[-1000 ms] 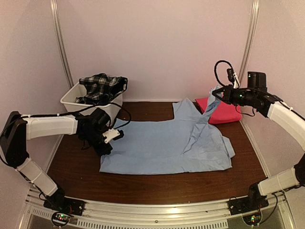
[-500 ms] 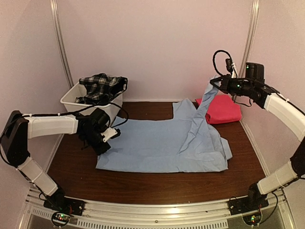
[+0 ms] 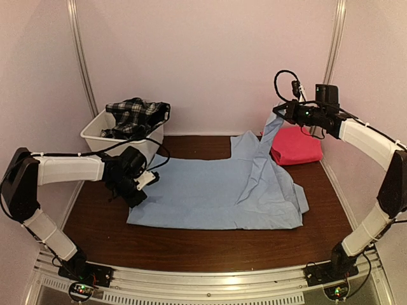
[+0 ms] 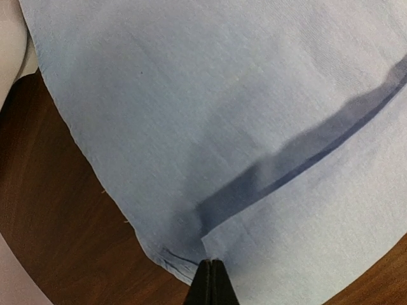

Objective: Fold and stack the mixed laundry pile
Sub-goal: Fold the flattened T-shirt at the center of the board, then move the 1/3-folded T-shirt to the center of the board, then adjust the 1/3-folded T-shirt at the center of the board.

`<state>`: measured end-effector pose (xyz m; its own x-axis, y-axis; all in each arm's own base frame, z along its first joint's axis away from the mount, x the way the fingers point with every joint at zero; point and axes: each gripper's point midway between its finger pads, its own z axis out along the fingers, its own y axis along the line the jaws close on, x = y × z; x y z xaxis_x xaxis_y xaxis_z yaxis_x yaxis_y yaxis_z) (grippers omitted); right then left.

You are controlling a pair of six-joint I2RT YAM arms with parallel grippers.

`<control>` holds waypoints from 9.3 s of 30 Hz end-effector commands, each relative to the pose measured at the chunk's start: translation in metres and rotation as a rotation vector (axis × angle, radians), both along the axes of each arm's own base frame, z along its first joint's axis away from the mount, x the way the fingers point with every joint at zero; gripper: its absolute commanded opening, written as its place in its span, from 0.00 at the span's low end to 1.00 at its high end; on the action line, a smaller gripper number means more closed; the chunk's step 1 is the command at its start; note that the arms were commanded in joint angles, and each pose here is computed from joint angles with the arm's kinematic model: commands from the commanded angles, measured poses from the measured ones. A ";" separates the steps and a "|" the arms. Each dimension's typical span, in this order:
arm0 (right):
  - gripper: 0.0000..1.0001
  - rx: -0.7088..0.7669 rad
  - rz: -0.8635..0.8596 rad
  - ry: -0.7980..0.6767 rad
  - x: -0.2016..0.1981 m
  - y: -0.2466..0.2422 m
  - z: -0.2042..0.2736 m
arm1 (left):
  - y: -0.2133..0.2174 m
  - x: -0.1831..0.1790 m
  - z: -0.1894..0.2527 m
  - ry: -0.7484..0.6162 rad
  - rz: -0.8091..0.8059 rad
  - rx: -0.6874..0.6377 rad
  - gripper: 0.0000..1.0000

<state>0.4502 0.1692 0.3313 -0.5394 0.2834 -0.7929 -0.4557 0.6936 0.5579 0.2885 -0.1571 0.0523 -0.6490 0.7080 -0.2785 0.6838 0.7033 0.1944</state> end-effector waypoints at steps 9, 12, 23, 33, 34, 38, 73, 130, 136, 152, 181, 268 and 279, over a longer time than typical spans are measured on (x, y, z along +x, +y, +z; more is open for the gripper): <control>0.00 -0.018 -0.022 -0.116 0.009 0.000 0.049 | 0.002 0.012 0.031 -0.125 0.025 -0.066 0.00; 0.00 -0.029 -0.035 -0.131 0.010 -0.003 0.054 | 0.007 0.015 0.033 -0.138 0.047 -0.064 0.00; 0.00 -0.030 -0.042 -0.112 0.033 0.001 0.036 | 0.024 0.028 0.011 -0.099 0.136 0.013 0.00; 0.07 -0.069 0.014 0.032 0.070 0.026 -0.047 | 0.025 0.042 0.003 -0.095 0.206 0.029 0.00; 0.18 -0.086 0.014 0.065 0.073 0.027 -0.059 | 0.026 0.044 0.001 -0.092 0.219 0.031 0.00; 0.75 -0.182 -0.054 0.160 0.070 0.008 -0.087 | 0.033 0.052 -0.005 -0.066 0.317 0.028 0.35; 0.65 0.058 -0.283 0.844 -0.259 -0.062 -0.273 | 0.054 -0.057 -0.034 0.255 1.043 -0.564 0.73; 0.63 -0.021 -0.140 0.221 0.044 -0.045 -0.122 | -0.014 0.025 0.067 -0.015 0.648 -0.627 0.98; 0.56 -0.159 -0.177 0.281 0.115 -0.046 -0.167 | -0.020 0.036 0.069 -0.025 0.628 -0.624 0.98; 0.57 -0.411 -0.214 0.401 0.153 -0.043 -0.244 | -0.020 0.035 0.068 -0.016 0.593 -0.593 0.98; 0.03 -0.175 -0.099 0.256 0.045 0.069 -0.147 | -0.023 0.065 0.101 -0.134 0.573 -0.614 0.98; 0.78 -0.002 0.273 -0.068 -0.112 0.029 -0.077 | -0.299 0.084 0.223 -0.425 -0.818 -0.739 0.00; 0.78 -0.015 0.415 -0.244 -0.125 0.036 -0.029 | -0.307 -0.022 0.262 -0.895 -1.378 -0.370 0.00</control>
